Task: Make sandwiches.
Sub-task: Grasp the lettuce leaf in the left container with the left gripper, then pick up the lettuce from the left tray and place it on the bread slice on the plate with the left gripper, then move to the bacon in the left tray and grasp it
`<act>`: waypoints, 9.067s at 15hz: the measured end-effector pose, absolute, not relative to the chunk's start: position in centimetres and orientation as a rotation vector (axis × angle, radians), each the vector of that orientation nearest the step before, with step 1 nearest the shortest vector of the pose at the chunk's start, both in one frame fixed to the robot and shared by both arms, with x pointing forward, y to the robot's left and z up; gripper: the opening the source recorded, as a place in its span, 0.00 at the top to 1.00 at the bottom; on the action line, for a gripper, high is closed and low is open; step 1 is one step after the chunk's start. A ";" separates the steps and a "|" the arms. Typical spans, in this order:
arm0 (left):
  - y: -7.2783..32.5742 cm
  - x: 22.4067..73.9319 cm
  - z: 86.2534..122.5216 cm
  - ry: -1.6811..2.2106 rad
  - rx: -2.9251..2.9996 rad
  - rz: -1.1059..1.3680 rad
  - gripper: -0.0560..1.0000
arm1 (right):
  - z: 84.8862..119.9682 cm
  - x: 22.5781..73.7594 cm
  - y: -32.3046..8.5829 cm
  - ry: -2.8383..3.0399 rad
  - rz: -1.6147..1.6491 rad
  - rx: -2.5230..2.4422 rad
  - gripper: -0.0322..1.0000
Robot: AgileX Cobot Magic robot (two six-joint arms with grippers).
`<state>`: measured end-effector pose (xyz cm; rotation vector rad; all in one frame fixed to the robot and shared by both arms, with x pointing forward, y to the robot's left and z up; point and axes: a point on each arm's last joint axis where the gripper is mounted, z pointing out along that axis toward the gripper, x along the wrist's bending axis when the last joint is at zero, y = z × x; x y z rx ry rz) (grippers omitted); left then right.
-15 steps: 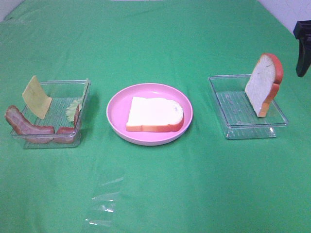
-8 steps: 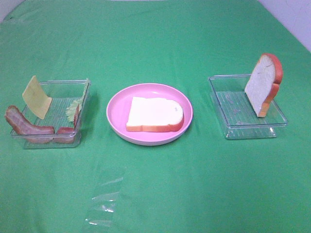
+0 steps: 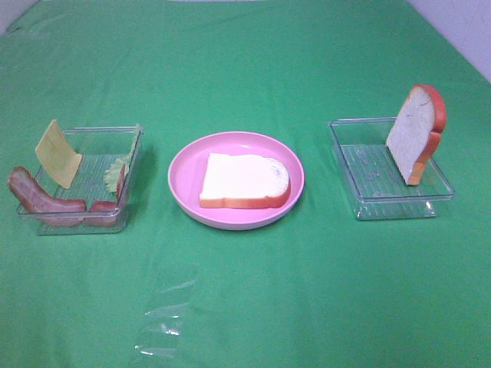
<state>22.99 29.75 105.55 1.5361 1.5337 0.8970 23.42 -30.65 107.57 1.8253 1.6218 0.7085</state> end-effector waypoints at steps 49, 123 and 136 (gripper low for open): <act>16.1 66.9 99.8 1.984 2.256 0.143 0.01 | 102.8 23.1 -29.9 1.667 0.835 1.702 0.08; 3.7 67.1 94.2 1.451 2.307 -0.170 0.95 | 102.8 23.1 -29.9 1.667 0.835 1.702 0.08; 5.1 67.2 97.2 1.583 2.367 -0.049 0.02 | 102.8 23.1 -29.9 1.667 0.835 1.702 0.08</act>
